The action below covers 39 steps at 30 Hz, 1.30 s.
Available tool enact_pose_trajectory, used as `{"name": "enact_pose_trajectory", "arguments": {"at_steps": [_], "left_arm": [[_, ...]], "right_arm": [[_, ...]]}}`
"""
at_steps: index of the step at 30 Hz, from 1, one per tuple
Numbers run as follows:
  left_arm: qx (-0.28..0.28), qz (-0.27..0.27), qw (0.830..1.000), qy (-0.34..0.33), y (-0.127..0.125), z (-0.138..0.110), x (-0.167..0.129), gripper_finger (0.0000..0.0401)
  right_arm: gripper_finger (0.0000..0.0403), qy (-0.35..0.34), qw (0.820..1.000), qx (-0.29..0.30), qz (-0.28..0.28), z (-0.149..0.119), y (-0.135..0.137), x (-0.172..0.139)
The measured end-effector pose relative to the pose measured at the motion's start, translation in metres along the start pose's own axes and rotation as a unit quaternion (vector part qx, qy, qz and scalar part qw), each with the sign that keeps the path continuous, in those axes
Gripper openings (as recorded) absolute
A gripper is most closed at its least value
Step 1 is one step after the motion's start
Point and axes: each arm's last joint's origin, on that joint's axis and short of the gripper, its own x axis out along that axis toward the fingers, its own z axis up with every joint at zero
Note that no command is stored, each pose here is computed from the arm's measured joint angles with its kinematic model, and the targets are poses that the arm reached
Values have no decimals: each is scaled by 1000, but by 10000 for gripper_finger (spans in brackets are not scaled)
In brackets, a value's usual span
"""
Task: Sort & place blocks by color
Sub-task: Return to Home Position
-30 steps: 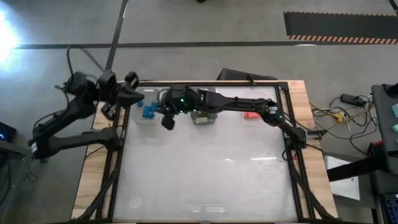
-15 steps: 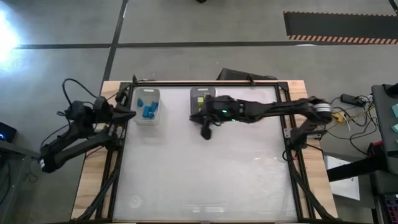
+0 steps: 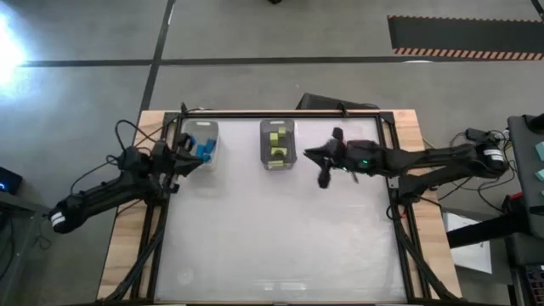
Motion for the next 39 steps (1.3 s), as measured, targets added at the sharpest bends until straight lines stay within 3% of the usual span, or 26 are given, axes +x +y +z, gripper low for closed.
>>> {"name": "enact_pose_trajectory", "arguments": {"at_steps": [4, 17, 23, 29, 34, 39], "left_arm": [[-4, -13, 1000, -7, -1, 0, 3, 0], [-35, -40, 998, 31, -3, -26, -1, 0], [-50, -66, 996, 40, -6, -29, -5, 0], [-91, -62, 993, 46, -6, -30, -6, 0], [-103, -68, 990, 67, -5, -34, -5, 0], [-106, -66, 990, 71, -5, -35, -5, 0]], "right_arm": [[34, -42, 997, -71, 13, -11, -4, -27], [34, -149, 988, -21, 19, -63, -30, -95], [34, -249, 968, 7, 24, -81, -42, -128], [34, -321, 947, -24, 4, -96, -48, -142], [34, -306, 951, -38, 11, -109, -46, -132], [34, -231, 972, -17, 41, -125, -45, -123]]}}
